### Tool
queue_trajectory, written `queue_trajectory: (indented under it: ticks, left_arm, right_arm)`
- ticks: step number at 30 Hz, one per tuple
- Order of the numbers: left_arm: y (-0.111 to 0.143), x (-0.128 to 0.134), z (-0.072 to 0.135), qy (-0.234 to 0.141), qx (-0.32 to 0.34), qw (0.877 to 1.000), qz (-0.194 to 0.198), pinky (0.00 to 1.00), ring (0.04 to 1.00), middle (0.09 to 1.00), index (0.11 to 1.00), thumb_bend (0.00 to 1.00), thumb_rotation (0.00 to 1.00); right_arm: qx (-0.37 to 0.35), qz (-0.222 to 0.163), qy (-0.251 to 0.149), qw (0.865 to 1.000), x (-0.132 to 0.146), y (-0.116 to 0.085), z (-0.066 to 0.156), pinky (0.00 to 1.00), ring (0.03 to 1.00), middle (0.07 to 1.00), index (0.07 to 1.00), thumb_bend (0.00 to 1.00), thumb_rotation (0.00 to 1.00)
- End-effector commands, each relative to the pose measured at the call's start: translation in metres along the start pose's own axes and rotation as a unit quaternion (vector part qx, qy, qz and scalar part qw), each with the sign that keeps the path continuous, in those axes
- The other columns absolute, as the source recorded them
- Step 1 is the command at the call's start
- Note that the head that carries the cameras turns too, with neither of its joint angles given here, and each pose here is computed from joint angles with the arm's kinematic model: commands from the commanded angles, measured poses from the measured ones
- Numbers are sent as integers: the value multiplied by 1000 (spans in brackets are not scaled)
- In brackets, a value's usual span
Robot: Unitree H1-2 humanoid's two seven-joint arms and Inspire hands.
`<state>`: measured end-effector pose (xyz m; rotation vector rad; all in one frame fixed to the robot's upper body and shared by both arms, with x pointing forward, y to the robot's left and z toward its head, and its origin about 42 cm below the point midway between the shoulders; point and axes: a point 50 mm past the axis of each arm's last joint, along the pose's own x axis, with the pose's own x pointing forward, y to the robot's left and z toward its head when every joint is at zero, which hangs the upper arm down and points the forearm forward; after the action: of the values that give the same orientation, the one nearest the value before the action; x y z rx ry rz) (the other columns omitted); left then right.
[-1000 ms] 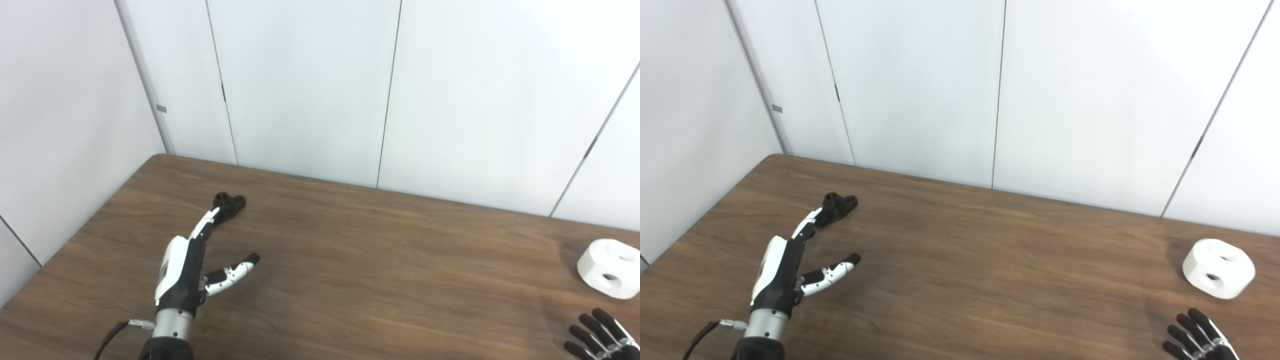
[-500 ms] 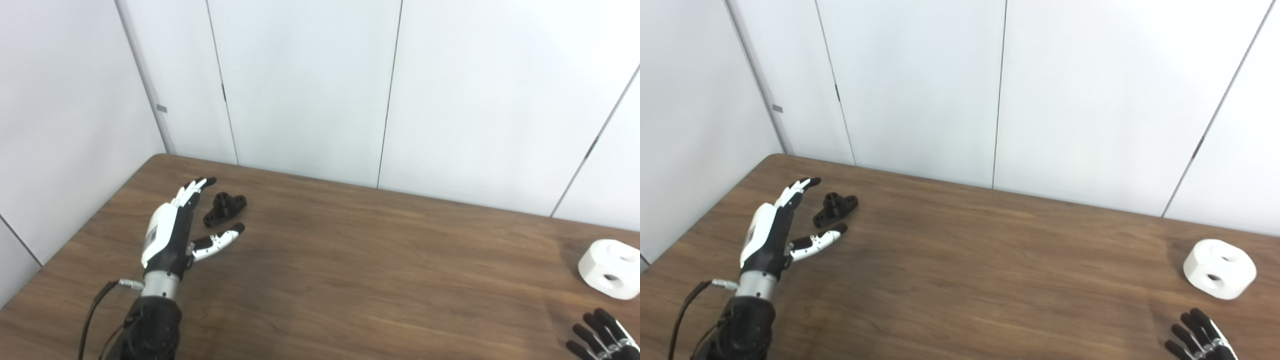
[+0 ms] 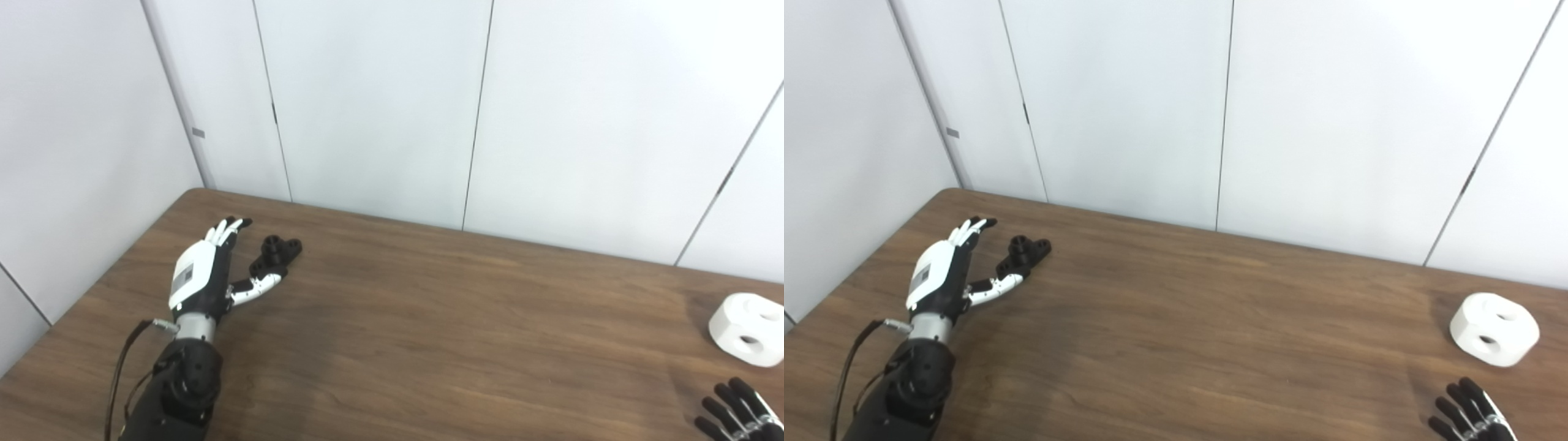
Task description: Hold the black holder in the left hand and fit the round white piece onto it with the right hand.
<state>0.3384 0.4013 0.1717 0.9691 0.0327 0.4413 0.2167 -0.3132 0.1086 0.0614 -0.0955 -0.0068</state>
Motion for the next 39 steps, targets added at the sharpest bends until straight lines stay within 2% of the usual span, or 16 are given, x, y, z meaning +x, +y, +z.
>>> queue_trajectory:
  ticks: [1,7,33,39]
  left_arm:
    - [20,20,13,-18,23,999,32,1000,1000,985,905,800,383]
    - [15,31,8,4,35,999,21,1000,1000,975,887,823,373]
    - [5,56,8,51,36,998,4,1000,1000,958,848,829,317]
    - [7,62,7,54,53,997,-3,1000,1000,954,819,815,324]
  right_arm:
    - [12,-16,61,998,-30,-5,-34,865,888,913,914,853,829]
    - [9,-19,65,998,-30,-5,-33,913,898,921,928,863,846]
    - [6,-12,64,998,-33,-3,-30,945,943,921,939,834,857]
    - [9,-4,58,998,-33,-1,-31,999,974,970,976,808,903]
